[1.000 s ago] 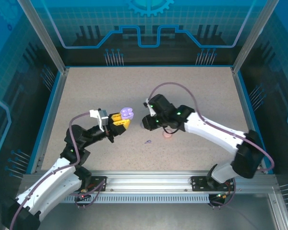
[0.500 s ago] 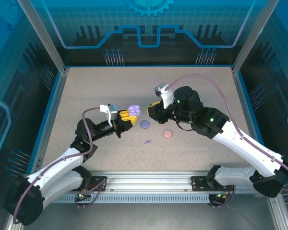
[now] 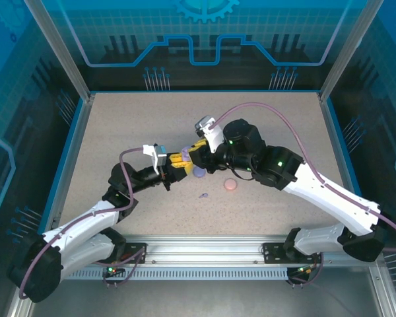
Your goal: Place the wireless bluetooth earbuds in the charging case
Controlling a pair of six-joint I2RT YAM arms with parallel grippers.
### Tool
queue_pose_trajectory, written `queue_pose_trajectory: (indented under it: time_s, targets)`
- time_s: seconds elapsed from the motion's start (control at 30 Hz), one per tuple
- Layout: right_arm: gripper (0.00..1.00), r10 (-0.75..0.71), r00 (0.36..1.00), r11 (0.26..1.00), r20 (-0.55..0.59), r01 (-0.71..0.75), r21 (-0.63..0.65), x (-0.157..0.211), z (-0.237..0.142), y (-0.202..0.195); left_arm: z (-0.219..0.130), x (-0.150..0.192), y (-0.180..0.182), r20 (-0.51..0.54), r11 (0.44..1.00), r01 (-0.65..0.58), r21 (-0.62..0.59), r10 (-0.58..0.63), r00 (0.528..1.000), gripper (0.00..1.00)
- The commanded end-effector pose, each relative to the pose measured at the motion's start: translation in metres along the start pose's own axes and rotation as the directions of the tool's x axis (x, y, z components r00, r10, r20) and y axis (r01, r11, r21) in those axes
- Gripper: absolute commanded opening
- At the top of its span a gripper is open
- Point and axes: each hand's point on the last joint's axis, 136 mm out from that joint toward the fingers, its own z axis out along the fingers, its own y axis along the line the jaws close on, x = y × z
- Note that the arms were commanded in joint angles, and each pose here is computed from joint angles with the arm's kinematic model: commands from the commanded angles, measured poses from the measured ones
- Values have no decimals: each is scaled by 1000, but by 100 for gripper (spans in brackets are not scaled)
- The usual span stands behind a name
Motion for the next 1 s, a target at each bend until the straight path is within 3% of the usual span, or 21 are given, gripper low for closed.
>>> queue_pose_trajectory:
  time_s: [0.0,0.97]
  targets:
    - [23,-28,999,999,20,28,16,-11,-1,2,3,-16,-11,44,998,-33,47,31,999,6]
    - [23,-13,999,1000,33,13,0,-13,13,5,1,-14,-11,44,998,-34,43,32,999,6]
